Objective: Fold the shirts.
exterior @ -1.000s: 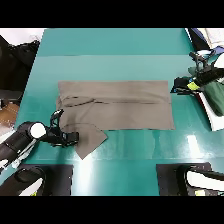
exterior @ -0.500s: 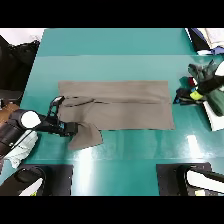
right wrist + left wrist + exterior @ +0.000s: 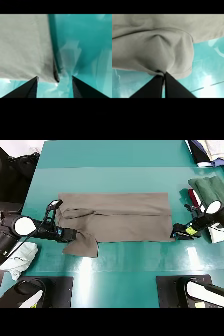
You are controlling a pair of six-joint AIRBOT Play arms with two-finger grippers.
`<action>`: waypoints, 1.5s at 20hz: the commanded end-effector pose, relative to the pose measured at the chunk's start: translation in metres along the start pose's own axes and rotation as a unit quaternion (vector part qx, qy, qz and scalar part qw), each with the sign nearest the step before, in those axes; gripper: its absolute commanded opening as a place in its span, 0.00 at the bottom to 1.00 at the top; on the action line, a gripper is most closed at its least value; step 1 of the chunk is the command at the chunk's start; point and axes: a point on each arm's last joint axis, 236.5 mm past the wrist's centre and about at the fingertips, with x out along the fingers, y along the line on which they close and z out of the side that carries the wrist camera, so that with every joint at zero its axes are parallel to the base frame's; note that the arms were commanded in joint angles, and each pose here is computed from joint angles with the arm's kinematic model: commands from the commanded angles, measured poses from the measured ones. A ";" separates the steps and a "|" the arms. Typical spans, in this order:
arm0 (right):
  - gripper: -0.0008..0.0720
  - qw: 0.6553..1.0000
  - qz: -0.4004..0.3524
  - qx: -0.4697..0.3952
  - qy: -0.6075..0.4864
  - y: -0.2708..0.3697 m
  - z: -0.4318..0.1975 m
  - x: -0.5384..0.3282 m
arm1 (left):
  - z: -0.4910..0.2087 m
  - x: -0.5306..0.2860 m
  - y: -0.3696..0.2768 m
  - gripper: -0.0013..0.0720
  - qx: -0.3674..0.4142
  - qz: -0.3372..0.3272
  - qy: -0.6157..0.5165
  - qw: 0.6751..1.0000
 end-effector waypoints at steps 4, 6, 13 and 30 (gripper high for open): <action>0.45 0.999 0.033 -0.012 -0.020 0.020 0.006 0.010 | 0.001 -0.001 0.000 0.07 0.002 0.001 -0.002 1.000; 0.03 0.999 0.029 -0.039 -0.016 0.027 0.003 0.012 | 0.002 -0.001 0.000 0.06 0.011 0.001 -0.003 1.000; 0.03 0.998 0.033 -0.050 -0.028 0.026 -0.044 -0.047 | -0.020 -0.026 -0.008 0.06 0.053 -0.001 0.052 0.997; 0.03 0.975 0.058 -0.022 -0.215 0.032 0.017 -0.136 | 0.116 -0.063 -0.026 0.07 0.116 0.006 -0.227 0.967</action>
